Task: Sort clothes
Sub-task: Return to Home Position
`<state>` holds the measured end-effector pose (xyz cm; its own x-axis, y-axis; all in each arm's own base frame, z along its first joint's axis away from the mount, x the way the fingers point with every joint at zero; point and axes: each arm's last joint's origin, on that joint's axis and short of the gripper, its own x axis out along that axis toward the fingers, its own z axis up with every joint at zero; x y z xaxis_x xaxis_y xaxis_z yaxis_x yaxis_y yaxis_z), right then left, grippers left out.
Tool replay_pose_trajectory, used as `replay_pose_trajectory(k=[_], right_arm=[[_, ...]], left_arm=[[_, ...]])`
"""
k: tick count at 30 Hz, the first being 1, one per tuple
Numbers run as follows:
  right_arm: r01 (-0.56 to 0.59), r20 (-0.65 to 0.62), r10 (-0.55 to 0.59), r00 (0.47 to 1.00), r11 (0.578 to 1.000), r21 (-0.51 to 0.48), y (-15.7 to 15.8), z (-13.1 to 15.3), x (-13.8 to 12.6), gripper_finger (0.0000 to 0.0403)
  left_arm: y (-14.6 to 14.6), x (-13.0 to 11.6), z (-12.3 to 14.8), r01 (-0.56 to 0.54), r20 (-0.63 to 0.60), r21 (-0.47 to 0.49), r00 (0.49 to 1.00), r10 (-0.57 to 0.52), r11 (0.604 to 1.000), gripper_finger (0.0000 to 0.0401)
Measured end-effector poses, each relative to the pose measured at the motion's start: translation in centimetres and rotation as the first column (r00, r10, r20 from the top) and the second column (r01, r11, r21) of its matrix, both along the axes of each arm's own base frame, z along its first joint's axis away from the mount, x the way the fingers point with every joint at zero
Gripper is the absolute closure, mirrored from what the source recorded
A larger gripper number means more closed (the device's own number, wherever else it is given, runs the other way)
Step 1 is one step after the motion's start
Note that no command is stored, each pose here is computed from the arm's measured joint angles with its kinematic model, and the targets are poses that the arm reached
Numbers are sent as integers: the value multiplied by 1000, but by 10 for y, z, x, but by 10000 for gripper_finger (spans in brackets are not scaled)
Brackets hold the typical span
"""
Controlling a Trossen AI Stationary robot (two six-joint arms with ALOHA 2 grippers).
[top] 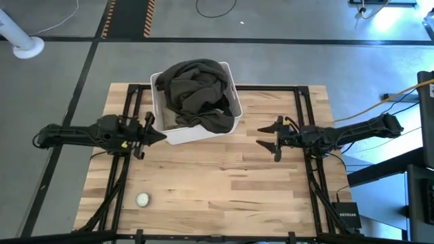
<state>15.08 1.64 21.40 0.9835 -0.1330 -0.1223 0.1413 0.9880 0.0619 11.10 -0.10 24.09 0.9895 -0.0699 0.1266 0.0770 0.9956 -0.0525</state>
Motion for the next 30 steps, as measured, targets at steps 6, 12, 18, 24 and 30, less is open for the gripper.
replay_pose_trajectory(k=[6,12,18,24,30], right_arm=[[57,58,-56,997,998,-3,-3,-14,-7,143],[-5,107,7,994,1000,-17,-2,-28,-14,143],[-54,84,56,995,998,-21,-1,-39,-16,143],[-81,69,82,994,997,-15,-1,-45,-18,143],[-76,107,79,991,997,-29,-5,-40,-25,143]], left_arm=[[-8,-3,-9,68,-13,-5,998,-68,998,397],[-9,-4,-24,11,-17,18,1000,-11,1000,397],[-9,-6,-42,13,-23,-6,1000,-13,1000,397],[-8,-10,-56,7,45,3,999,-7,1000,397],[-7,-14,-58,10,46,-16,999,-9,1000,397]])
